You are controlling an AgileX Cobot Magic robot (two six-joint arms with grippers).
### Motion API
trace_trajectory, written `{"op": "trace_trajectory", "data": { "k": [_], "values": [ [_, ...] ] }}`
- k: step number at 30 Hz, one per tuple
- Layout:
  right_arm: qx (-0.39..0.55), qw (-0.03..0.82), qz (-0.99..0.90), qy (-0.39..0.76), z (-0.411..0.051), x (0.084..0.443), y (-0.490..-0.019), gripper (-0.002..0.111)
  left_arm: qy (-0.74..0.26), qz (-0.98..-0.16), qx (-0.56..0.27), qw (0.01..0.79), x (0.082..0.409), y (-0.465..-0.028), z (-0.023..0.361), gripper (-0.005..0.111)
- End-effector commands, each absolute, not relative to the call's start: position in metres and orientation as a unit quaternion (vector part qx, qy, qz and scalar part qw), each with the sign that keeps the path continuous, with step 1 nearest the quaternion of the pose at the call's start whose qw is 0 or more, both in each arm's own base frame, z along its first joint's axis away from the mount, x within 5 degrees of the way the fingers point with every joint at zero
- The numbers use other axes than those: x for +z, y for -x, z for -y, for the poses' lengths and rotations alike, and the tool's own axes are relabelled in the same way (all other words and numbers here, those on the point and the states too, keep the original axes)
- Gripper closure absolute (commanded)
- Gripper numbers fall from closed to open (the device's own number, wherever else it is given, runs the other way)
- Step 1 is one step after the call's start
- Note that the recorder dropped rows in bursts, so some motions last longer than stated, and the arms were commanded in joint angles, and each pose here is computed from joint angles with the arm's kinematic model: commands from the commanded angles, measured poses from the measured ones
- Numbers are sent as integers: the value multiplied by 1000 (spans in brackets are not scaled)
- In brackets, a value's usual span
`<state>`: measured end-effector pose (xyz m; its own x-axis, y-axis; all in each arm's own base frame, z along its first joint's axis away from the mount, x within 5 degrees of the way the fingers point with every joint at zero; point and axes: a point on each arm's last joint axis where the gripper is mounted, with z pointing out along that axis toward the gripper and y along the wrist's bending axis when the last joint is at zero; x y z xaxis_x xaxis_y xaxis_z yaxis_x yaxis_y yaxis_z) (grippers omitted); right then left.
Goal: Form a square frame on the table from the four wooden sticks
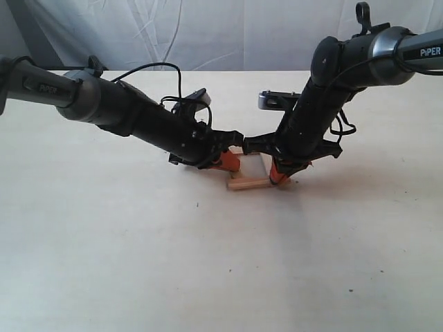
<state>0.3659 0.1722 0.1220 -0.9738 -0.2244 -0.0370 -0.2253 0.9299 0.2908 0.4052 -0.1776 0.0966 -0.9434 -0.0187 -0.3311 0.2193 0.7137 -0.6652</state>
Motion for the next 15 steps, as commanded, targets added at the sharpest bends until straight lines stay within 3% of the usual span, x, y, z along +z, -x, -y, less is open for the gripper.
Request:
{"op": "trace_trajectory", "data": {
  "k": [1, 15],
  "values": [
    [144, 0, -983, 113, -173, 112, -366, 109, -65, -915, -364, 161, 96, -407, 170, 107],
    [144, 0, -983, 112, -173, 112, -366, 109, -93, -917, -361, 143, 95, -405, 160, 107]
  ]
}}
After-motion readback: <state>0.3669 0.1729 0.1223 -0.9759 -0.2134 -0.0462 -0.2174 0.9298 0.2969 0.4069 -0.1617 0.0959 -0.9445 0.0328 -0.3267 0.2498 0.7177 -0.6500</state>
